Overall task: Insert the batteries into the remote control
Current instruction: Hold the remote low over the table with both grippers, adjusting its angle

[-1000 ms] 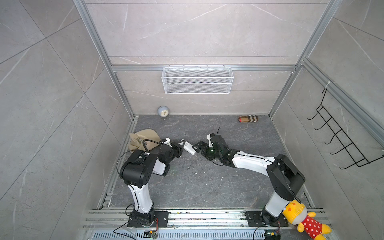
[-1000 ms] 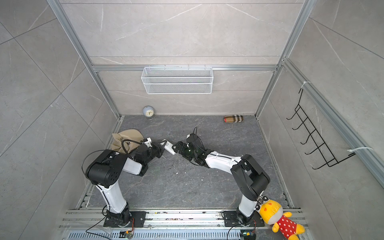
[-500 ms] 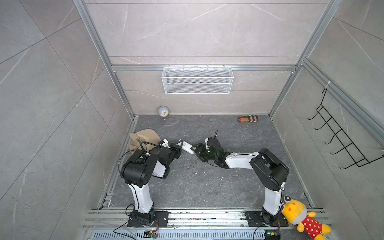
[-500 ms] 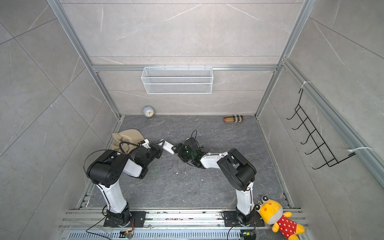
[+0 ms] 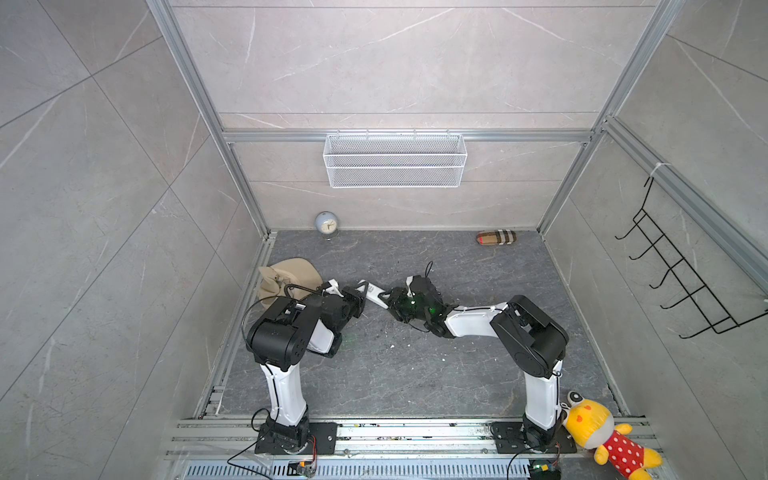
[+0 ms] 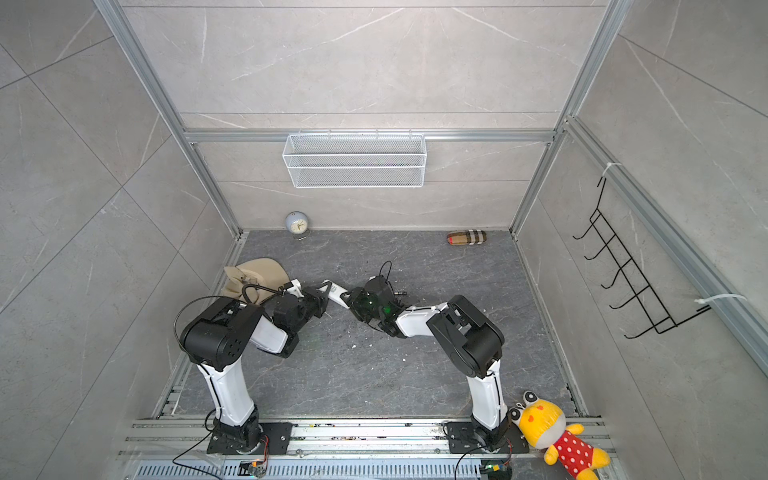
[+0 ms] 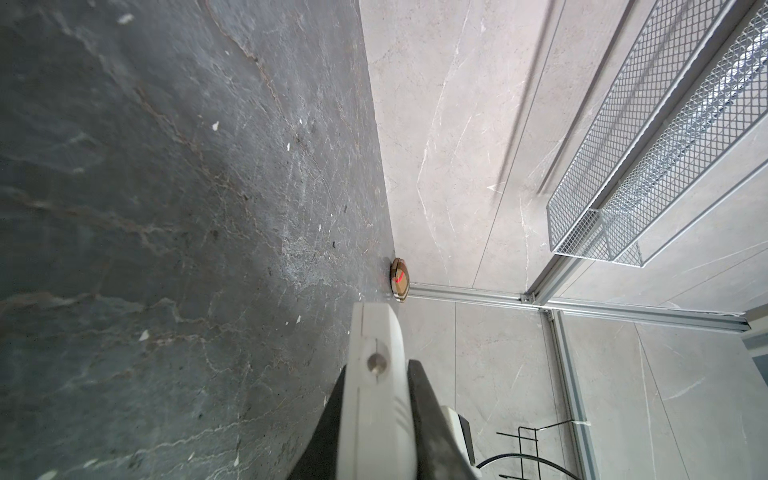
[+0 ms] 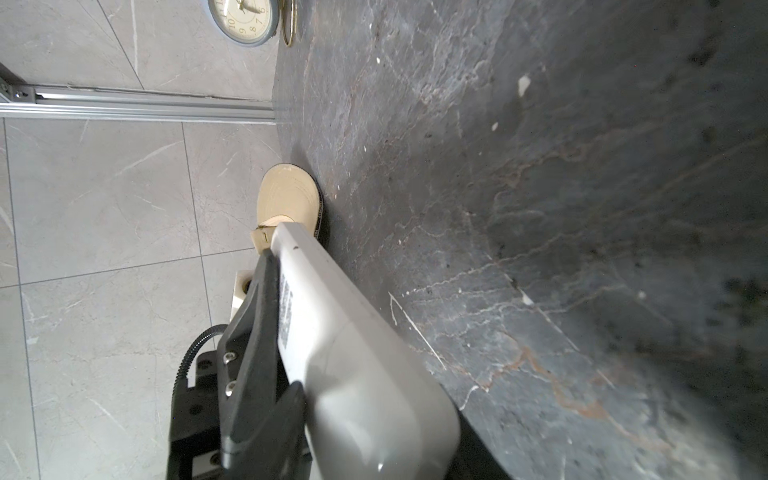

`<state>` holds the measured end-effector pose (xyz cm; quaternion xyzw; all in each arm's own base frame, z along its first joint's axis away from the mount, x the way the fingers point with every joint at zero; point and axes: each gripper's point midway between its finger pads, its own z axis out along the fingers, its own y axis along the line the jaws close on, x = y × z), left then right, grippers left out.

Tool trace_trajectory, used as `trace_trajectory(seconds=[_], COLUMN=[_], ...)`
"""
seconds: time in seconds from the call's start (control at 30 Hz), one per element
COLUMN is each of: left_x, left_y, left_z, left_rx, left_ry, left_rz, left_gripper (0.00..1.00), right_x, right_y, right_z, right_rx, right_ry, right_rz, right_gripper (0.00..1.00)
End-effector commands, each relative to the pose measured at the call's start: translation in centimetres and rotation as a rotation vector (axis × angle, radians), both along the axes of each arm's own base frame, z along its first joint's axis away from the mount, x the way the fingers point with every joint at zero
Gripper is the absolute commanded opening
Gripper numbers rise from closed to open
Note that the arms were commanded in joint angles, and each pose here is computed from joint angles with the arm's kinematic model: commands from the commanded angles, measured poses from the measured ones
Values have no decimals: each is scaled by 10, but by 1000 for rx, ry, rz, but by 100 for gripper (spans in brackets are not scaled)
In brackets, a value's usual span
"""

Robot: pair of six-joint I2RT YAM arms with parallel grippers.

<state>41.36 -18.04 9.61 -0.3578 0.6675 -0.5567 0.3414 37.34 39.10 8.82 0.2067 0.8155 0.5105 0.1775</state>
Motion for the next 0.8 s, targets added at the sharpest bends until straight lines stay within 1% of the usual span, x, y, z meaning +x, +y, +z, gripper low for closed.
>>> trace_trajectory(seconds=[0.0, 0.1, 0.2, 0.47, 0.57, 0.77], left_x=[9, 13, 16, 17, 16, 20], left_y=[2, 3, 3, 6, 13, 19], left_z=[21, 17, 15, -2, -7, -2], left_rx=[-24, 0, 36, 82, 86, 81], left_ry=[-84, -91, -106, -90, -74, -87], left_rz=[33, 34, 34, 38, 52, 60], left_gripper=[0, 0, 0, 0, 0, 0], right_x=[0, -1, -3, -9, -11, -16], right_y=[1, -1, -4, -10, -14, -26], right_z=[-13, -24, -40, -68, -75, -88], right_rx=[-6, -25, -74, -160, -200, -254], right_ry=[19, 32, 44, 88, 100, 121], right_rz=[-13, -14, -3, 23, 30, 34], right_gripper=[44, 42, 39, 37, 36, 35])
